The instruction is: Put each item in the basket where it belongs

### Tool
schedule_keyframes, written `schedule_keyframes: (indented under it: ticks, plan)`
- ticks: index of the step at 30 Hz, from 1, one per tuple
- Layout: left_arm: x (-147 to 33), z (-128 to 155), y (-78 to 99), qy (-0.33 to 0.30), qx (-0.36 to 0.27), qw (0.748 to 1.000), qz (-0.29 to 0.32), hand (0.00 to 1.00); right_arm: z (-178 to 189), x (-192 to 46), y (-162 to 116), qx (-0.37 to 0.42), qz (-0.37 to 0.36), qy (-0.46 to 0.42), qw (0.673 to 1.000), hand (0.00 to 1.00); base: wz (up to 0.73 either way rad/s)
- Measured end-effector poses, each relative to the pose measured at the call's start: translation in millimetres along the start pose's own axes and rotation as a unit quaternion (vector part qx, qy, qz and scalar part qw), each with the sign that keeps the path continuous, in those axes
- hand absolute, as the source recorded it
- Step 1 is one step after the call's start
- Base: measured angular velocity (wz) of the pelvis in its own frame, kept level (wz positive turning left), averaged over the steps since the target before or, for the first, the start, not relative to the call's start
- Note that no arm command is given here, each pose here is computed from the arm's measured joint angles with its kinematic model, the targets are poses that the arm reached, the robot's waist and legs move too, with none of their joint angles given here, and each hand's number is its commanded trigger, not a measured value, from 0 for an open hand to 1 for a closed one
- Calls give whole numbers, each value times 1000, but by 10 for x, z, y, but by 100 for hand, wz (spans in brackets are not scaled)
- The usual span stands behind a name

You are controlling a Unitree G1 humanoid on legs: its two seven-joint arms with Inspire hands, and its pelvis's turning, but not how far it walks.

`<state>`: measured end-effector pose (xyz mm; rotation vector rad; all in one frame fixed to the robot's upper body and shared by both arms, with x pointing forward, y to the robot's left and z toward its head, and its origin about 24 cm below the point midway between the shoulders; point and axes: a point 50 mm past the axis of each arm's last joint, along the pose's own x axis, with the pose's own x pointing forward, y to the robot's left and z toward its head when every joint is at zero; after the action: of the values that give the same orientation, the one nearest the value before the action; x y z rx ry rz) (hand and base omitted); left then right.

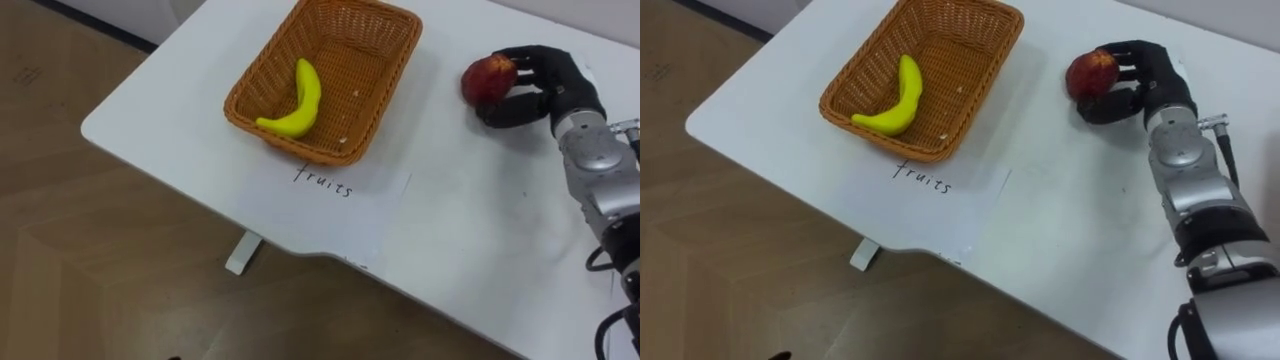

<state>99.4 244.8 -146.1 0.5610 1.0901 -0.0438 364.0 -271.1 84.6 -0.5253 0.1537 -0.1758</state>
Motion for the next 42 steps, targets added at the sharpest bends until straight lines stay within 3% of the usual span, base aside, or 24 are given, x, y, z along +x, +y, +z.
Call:
schedule_keyframes:
  ticks: [19, 24, 31, 42]
  plan:
    - [-3, 7, 99, -5, -15, 1000, 19, 0, -46, -11, 26, 21, 20, 16, 999, 100, 0]
    - [-48, -135, 119, 12, -32, 999, 23, 0, 8, -10, 53, 20, 34, 9, 999, 100, 6]
    - [-176, -469, 54, 55, -4, 998, 21, 0, 127, -121, 151, 25, 63, -42, 997, 100, 6]
    - [-226, -590, 12, 73, -3, 997, 15, 0, 287, -202, 220, 29, 76, -88, 993, 100, 2]
